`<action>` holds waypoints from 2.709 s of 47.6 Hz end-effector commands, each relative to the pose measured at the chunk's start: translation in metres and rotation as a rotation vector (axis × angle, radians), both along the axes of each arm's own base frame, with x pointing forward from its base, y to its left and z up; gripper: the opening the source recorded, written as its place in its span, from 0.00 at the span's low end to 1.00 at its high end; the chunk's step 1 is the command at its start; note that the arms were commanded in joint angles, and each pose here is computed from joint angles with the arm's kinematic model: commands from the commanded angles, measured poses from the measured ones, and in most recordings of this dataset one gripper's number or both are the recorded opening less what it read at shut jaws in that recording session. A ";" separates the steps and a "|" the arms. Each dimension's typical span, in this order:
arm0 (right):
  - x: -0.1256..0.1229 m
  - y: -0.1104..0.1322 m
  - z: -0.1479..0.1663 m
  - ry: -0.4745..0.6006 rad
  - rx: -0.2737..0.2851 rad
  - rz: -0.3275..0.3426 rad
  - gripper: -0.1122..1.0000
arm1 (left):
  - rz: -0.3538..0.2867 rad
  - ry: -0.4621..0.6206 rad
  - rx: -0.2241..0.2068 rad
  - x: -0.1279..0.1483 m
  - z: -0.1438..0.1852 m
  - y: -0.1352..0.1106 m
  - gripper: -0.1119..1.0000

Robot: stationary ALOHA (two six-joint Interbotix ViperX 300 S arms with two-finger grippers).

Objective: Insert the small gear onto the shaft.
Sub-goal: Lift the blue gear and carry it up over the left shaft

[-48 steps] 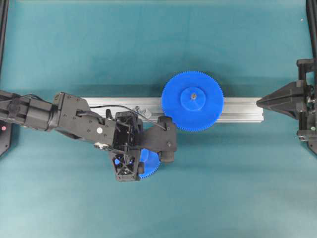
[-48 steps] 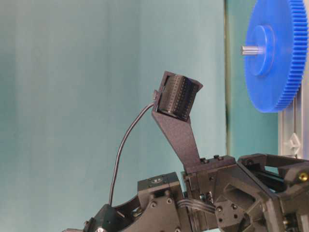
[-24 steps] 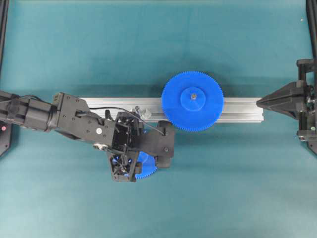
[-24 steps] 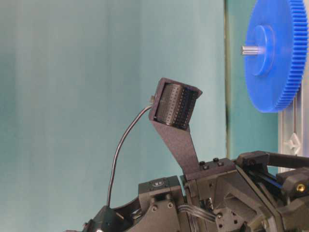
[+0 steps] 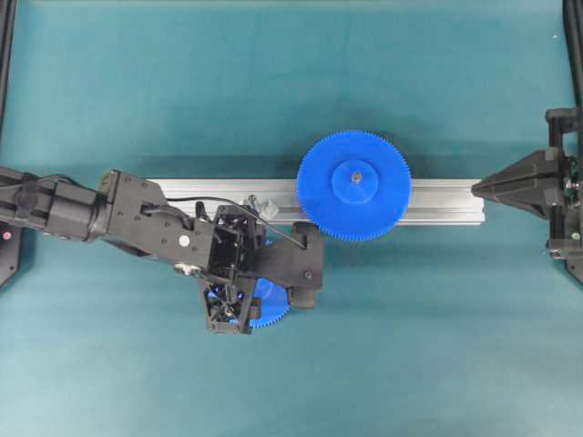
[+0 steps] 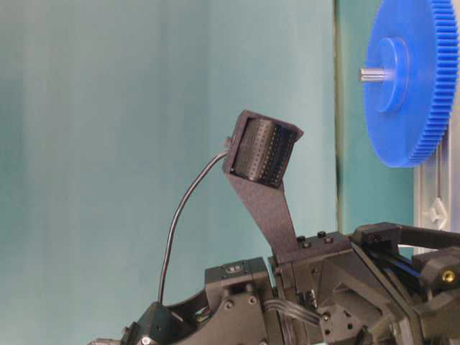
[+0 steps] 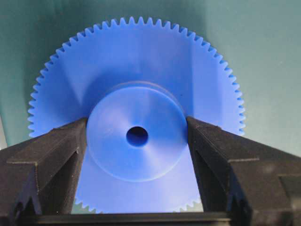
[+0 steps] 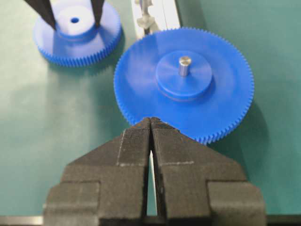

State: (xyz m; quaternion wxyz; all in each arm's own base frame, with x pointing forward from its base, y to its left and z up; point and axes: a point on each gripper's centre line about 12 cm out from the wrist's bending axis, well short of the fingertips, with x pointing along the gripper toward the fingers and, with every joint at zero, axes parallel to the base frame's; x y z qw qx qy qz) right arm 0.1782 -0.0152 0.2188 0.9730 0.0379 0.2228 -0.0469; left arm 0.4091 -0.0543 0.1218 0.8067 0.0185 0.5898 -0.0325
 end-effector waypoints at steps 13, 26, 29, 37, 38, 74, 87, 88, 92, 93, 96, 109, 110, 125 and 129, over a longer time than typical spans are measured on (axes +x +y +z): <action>0.002 0.000 0.004 -0.014 0.007 -0.004 0.15 | -0.007 -0.063 -0.005 0.014 0.027 -0.003 0.72; 0.002 0.000 0.004 -0.016 0.007 -0.004 0.15 | -0.005 -0.083 -0.005 0.019 0.064 -0.002 0.72; 0.002 0.000 0.004 -0.013 0.009 -0.005 0.15 | -0.005 -0.080 -0.002 0.019 0.072 -0.001 0.72; 0.002 0.000 0.004 -0.016 0.007 -0.004 0.15 | -0.029 -0.082 0.006 0.018 0.094 -0.001 0.72; 0.002 0.000 0.004 -0.016 0.007 -0.004 0.15 | -0.032 -0.086 0.009 0.018 0.097 -0.001 0.72; 0.002 0.000 0.004 -0.016 0.008 -0.005 0.15 | 0.013 -0.102 0.029 0.003 0.167 0.034 0.72; 0.002 0.000 0.004 -0.015 0.008 -0.005 0.15 | 0.014 -0.146 0.053 -0.001 0.186 0.057 0.72; 0.002 0.000 0.004 -0.015 0.008 -0.005 0.15 | 0.012 -0.147 0.055 -0.001 0.186 0.058 0.72; 0.002 0.000 0.004 -0.015 0.008 -0.005 0.15 | 0.001 -0.150 0.065 -0.002 0.188 0.063 0.72; 0.002 0.000 0.004 -0.015 0.008 -0.005 0.15 | -0.003 -0.150 0.068 -0.002 0.188 0.063 0.72; 0.002 0.000 0.004 -0.015 0.008 -0.005 0.15 | -0.011 -0.148 0.074 -0.003 0.187 0.067 0.72; 0.002 0.000 0.003 -0.014 0.018 -0.009 0.15 | -0.011 -0.138 0.084 -0.002 0.183 0.075 0.72; 0.002 0.000 0.003 -0.014 0.020 -0.010 0.15 | -0.011 -0.136 0.084 -0.002 0.182 0.075 0.72; 0.002 0.000 0.003 -0.013 0.025 -0.013 0.15 | -0.002 -0.130 0.084 -0.004 0.166 0.079 0.72; 0.002 0.000 0.003 -0.013 0.024 -0.012 0.15 | 0.002 -0.131 0.084 -0.005 0.157 0.081 0.72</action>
